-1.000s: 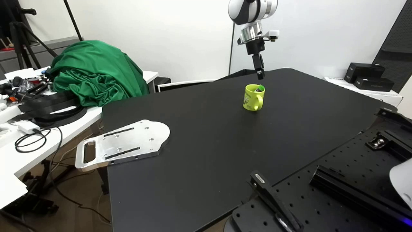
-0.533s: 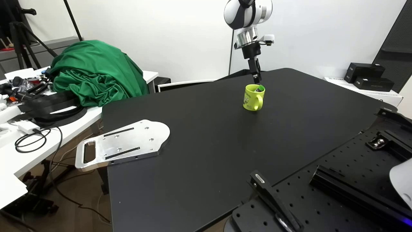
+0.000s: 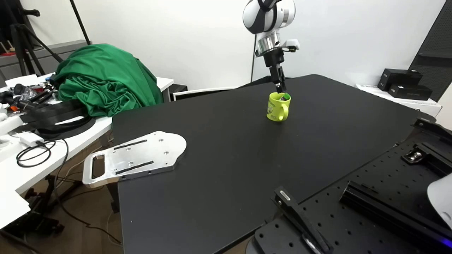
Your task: Pick up the object from the cup and place it on the table
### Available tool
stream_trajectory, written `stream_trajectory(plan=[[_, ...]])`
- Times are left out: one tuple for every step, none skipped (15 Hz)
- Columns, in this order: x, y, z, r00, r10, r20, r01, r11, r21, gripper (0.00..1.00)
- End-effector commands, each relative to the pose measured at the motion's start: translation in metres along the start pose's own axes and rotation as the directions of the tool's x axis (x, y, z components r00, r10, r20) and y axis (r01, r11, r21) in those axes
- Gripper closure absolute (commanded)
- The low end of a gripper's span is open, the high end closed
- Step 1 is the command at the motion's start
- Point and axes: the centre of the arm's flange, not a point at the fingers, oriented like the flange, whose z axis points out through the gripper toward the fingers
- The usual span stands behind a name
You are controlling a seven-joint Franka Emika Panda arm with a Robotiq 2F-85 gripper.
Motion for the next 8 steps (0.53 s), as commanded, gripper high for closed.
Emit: stream_trajectory(plan=[[0.012, 0.004, -0.004, 0.999, 0.047, 0.016, -0.047, 0.999, 0.021, 0.0], [0.013, 0.003, -0.004, 0.999, 0.05, 0.022, -0.05, 0.998, 0.024, 0.0], [0.014, 0.001, -0.003, 0.998, 0.053, 0.028, -0.054, 0.998, 0.023, 0.0], [0.015, -0.001, -0.004, 0.998, 0.058, 0.034, -0.058, 0.998, 0.021, 0.0], [0.015, -0.003, -0.004, 0.997, 0.061, 0.038, -0.062, 0.998, 0.02, 0.0], [0.016, -0.005, -0.005, 0.997, 0.065, 0.041, -0.066, 0.998, 0.02, 0.0], [0.017, -0.006, -0.005, 0.997, 0.069, 0.045, -0.07, 0.997, 0.021, 0.0], [0.018, -0.008, -0.005, 0.996, 0.072, 0.048, -0.073, 0.997, 0.021, 0.0]])
